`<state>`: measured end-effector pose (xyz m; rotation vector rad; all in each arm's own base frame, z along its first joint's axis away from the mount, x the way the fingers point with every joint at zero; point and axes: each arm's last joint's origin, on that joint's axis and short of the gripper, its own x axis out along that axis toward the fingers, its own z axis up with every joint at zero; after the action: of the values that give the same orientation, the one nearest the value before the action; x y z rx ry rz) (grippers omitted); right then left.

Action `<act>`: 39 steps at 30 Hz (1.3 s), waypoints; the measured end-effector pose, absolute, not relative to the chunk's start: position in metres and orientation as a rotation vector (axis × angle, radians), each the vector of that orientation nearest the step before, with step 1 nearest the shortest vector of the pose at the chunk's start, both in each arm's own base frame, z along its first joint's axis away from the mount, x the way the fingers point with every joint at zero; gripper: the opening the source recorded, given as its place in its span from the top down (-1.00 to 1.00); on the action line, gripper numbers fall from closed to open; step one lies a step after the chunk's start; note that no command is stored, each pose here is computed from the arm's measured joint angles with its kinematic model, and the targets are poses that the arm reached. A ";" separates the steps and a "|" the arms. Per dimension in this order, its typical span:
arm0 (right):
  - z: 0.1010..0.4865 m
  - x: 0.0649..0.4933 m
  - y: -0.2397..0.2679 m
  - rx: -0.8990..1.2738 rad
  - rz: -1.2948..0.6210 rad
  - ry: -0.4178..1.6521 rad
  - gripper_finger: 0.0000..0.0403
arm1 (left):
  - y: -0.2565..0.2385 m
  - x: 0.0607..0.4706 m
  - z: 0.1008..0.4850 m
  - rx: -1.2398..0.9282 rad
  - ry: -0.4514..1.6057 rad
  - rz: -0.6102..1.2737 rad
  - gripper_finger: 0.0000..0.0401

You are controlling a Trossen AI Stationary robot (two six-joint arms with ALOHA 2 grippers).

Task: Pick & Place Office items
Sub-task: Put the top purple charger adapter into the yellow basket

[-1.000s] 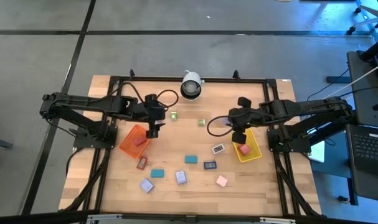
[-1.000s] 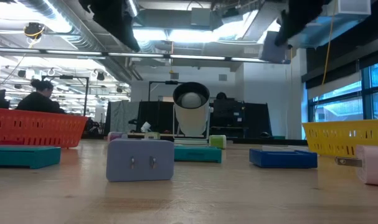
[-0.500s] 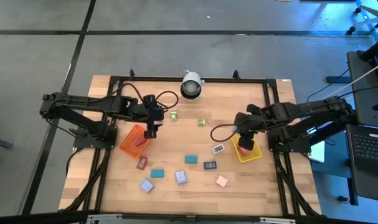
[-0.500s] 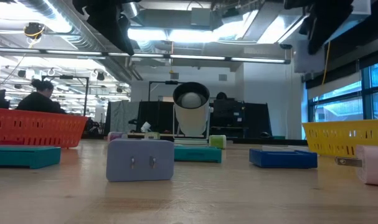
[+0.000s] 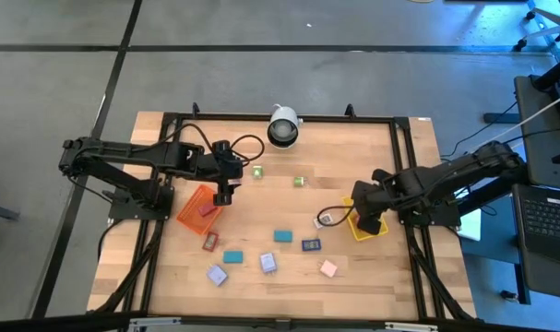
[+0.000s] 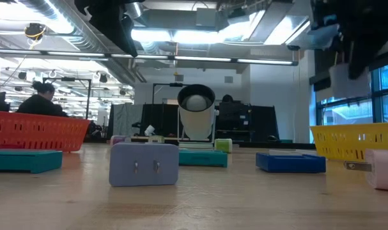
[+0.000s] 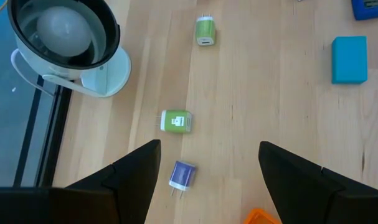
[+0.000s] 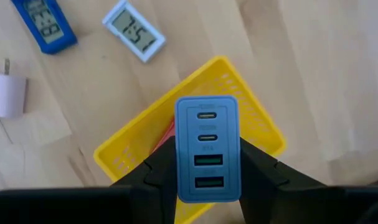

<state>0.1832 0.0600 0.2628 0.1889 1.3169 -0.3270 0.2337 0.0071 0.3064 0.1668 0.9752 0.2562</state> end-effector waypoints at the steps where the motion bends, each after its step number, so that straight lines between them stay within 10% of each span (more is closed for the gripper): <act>1: 0.260 0.183 0.061 0.186 -0.327 1.323 0.40 | 0.007 0.234 0.306 0.167 0.975 0.256 -0.33; 39: 0.190 0.184 0.032 0.199 -0.305 1.331 0.37 | 0.007 0.234 0.306 0.167 0.974 0.255 -0.33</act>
<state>0.1840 0.0318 0.1904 0.1991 1.3309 -0.3053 0.2339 0.0073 0.3064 0.1670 0.9742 0.2546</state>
